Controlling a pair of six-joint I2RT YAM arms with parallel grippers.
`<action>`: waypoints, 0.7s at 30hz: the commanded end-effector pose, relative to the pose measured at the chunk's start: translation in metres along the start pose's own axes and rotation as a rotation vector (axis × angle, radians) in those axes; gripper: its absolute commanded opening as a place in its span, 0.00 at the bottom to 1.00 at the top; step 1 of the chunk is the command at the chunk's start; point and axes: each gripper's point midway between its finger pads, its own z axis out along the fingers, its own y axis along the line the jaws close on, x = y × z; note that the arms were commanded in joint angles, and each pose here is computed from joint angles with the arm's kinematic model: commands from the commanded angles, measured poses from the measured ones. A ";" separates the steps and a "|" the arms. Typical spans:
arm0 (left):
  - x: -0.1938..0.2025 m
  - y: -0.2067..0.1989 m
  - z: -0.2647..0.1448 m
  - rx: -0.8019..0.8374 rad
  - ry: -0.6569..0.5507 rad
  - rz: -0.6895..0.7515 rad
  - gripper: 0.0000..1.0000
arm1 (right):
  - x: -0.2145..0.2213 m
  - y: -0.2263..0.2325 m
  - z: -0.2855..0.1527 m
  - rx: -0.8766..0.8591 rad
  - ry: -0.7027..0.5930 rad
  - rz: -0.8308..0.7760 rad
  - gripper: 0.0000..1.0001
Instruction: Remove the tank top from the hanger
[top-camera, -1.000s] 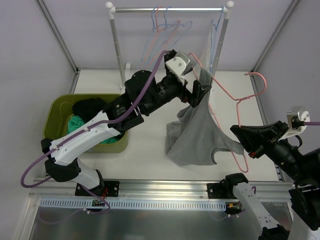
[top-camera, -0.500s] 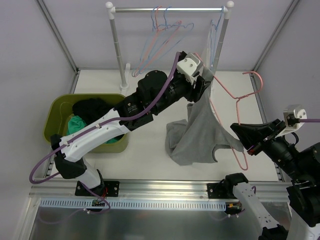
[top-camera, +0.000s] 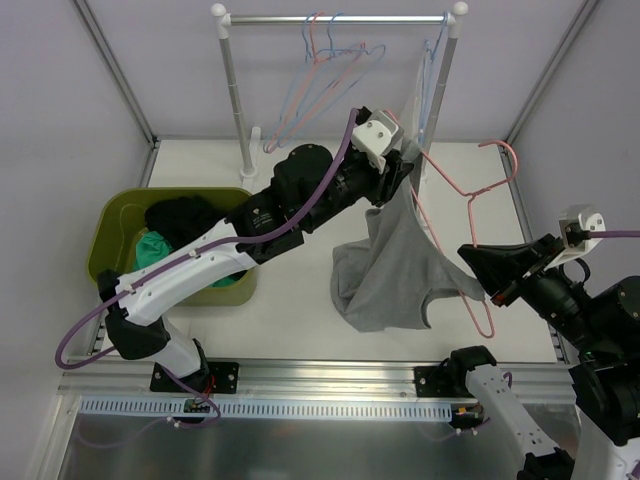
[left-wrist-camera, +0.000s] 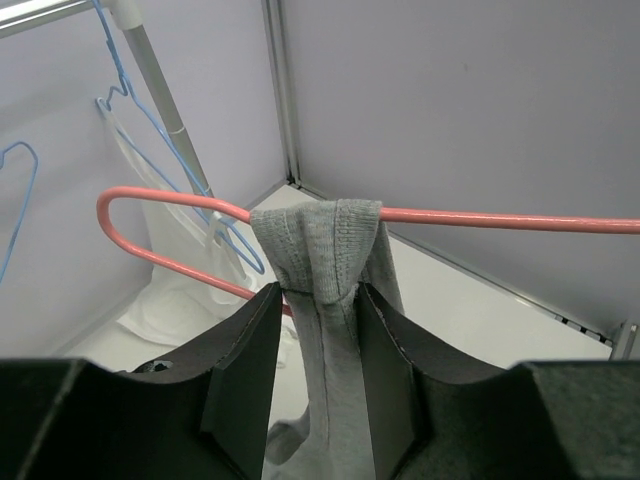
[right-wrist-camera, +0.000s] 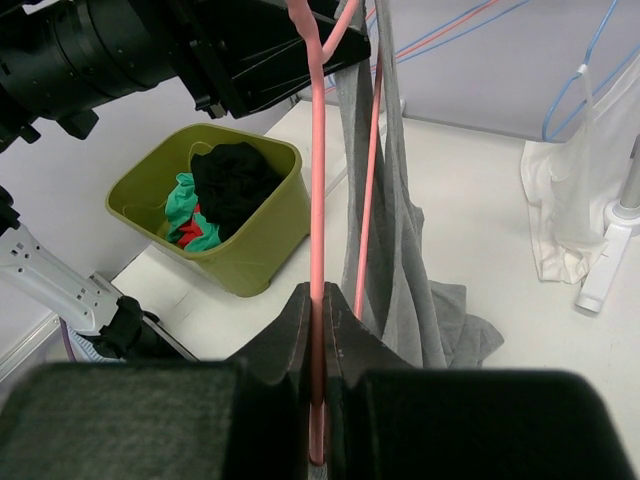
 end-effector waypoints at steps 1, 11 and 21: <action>-0.038 0.009 -0.018 -0.006 -0.106 -0.025 0.36 | -0.017 -0.002 0.008 -0.001 -0.051 -0.040 0.00; -0.039 0.024 -0.014 -0.100 -0.104 -0.037 0.07 | -0.013 0.005 0.010 -0.048 -0.031 -0.032 0.00; -0.028 0.127 -0.045 -0.629 -0.130 -0.248 0.00 | 0.013 0.015 -0.003 -0.113 0.001 -0.084 0.00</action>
